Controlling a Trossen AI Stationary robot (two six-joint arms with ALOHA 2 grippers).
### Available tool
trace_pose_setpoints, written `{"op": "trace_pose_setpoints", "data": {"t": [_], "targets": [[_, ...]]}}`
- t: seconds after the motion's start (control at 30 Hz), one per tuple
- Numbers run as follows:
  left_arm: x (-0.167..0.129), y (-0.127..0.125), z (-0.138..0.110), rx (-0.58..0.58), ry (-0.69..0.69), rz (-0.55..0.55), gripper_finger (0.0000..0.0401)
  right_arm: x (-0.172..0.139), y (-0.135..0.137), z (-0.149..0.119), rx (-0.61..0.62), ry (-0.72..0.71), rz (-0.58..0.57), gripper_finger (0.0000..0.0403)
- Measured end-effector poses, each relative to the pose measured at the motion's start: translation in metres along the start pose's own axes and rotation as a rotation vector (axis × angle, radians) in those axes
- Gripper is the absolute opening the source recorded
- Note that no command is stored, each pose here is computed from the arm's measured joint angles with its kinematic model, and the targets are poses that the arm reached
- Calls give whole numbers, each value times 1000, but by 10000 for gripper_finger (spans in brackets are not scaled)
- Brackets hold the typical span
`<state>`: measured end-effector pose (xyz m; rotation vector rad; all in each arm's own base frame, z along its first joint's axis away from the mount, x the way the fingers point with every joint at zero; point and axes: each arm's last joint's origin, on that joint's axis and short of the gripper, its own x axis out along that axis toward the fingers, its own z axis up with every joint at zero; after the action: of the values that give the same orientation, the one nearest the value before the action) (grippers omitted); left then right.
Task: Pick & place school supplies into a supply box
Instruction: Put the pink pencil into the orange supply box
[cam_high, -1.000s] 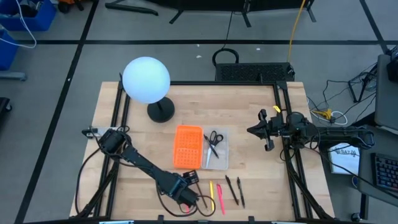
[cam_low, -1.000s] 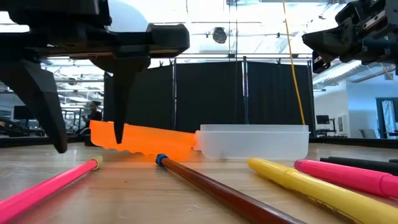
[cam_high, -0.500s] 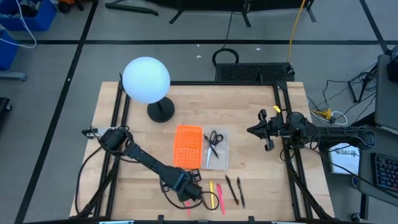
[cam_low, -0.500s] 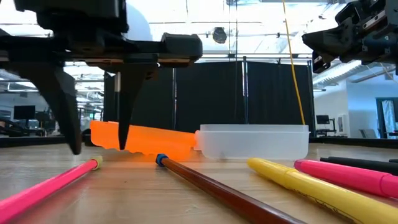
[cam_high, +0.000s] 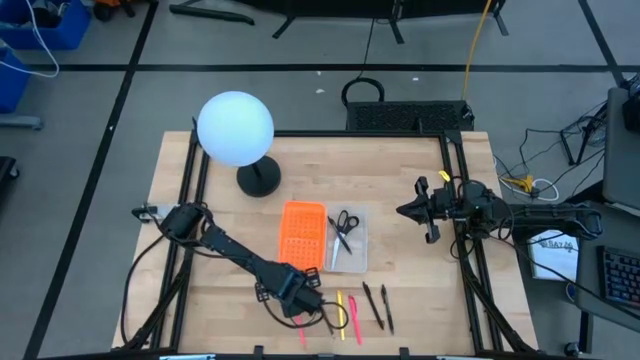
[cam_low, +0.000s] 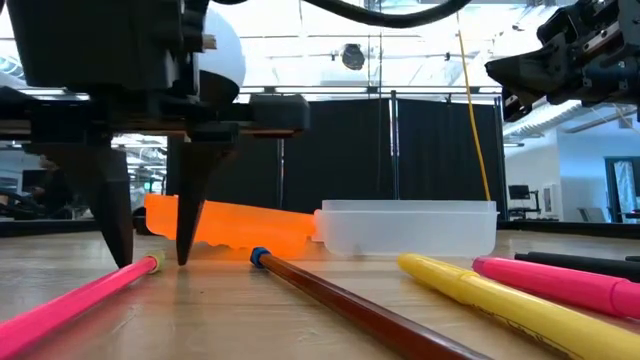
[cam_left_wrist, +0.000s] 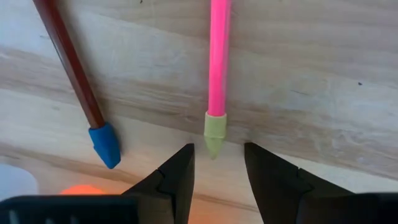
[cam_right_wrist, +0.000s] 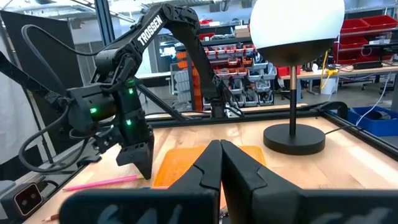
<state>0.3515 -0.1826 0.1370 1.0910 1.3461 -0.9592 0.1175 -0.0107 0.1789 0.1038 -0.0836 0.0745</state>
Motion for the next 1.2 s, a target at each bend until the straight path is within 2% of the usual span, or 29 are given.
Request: {"op": "trace_pose_setpoints", "data": {"t": [0.3, 0.53, 0.83, 1.2], "targets": [[-8, 5, 13, 4, -48, 55, 152, 0, 0, -1, 2, 8, -1, 0], [-9, 4, 13, -18, -50, 52, 152, 0, 0, -1, 3, 15, -2, 0], [-9, 4, 14, 42, -86, 24, 152, 0, 0, -2, 2, 15, -2, 0], [-7, 3, 15, 41, -97, 23, 152, 0, 0, -1, -5, 13, -2, 0]]}}
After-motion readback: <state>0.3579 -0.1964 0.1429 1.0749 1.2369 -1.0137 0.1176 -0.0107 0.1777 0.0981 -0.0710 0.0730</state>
